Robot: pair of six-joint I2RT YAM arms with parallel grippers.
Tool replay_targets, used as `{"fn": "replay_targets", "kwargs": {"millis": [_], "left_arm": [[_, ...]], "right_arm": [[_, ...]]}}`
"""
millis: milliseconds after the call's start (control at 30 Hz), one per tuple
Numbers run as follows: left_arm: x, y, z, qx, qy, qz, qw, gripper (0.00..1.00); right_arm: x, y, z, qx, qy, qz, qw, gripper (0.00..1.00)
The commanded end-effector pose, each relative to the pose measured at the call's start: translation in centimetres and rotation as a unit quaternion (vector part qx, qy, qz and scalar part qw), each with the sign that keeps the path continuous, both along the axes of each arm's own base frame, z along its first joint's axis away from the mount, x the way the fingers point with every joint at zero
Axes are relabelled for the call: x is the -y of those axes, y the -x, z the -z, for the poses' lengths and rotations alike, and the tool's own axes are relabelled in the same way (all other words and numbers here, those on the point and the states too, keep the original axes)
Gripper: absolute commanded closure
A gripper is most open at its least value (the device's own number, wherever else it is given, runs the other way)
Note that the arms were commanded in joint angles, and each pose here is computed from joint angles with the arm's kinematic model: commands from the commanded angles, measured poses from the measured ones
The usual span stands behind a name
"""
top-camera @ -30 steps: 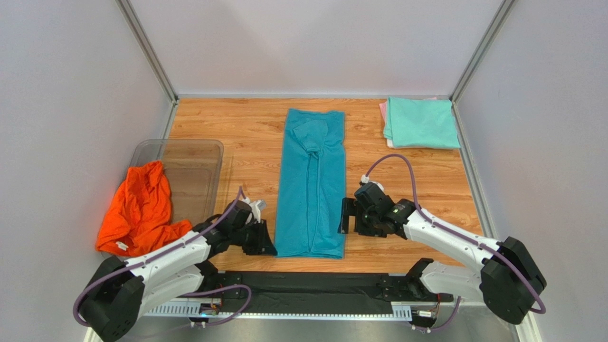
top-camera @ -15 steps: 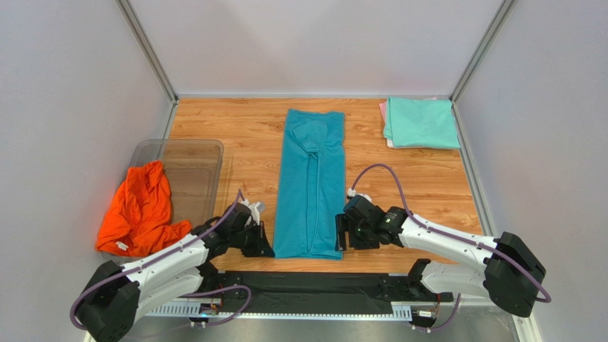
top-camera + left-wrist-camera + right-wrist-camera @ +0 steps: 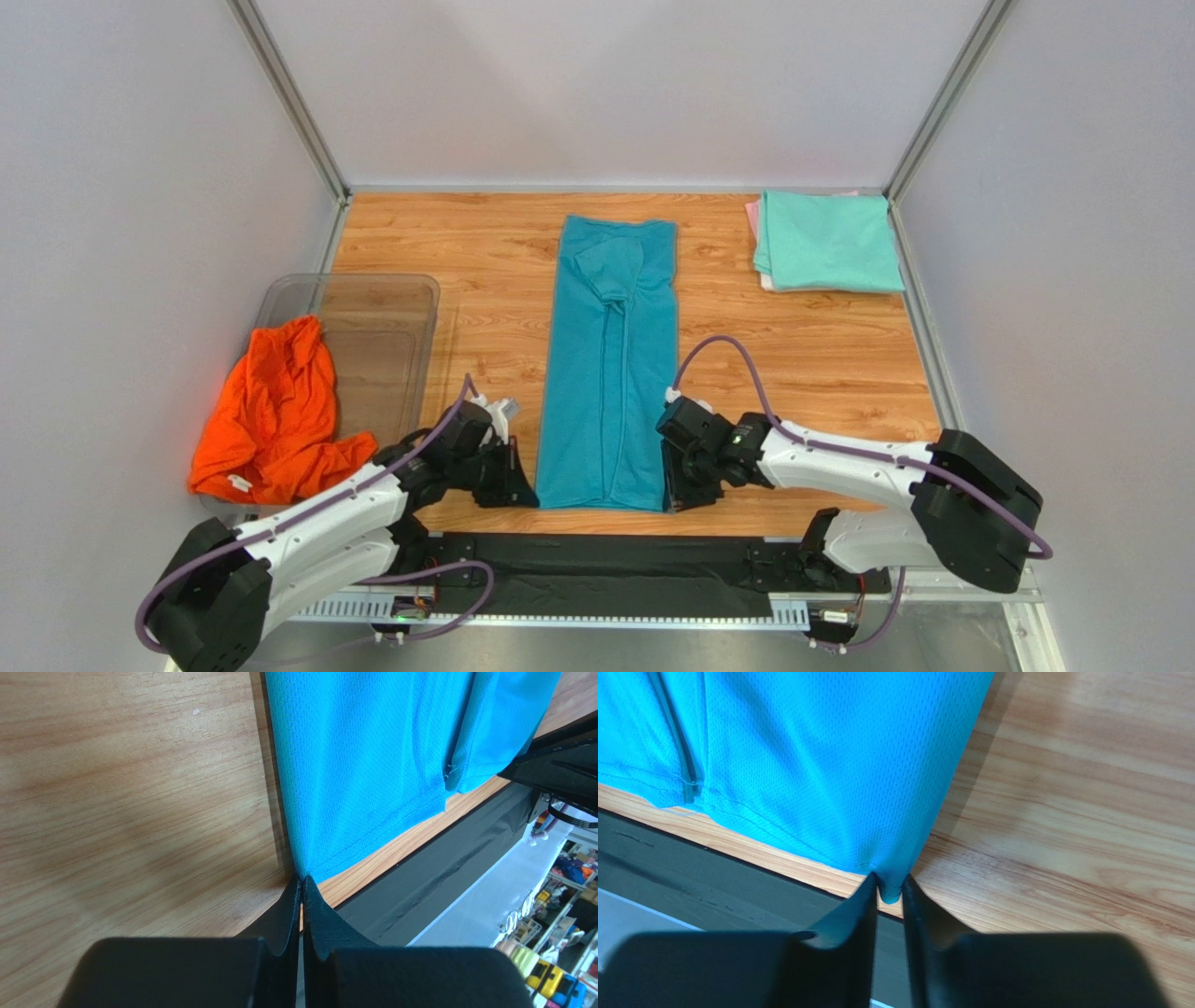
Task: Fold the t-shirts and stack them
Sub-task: Fold the tshirt
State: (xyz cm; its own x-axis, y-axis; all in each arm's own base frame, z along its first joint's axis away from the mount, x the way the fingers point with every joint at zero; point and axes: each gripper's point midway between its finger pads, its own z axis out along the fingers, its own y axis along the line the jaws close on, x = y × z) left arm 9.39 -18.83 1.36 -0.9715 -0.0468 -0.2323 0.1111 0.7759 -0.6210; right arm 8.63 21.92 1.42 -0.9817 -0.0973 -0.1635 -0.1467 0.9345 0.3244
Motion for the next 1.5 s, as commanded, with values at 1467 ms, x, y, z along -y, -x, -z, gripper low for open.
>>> {"fn": "replay_targets", "kwargs": {"millis": [1467], "left_arm": [[2.4, -6.8, -12.8, 0.200, -0.051, -0.072, 0.976, 0.97]], "right_arm": [[0.0, -9.9, -13.6, 0.264, -0.004, 0.019, 0.964, 0.96]]}}
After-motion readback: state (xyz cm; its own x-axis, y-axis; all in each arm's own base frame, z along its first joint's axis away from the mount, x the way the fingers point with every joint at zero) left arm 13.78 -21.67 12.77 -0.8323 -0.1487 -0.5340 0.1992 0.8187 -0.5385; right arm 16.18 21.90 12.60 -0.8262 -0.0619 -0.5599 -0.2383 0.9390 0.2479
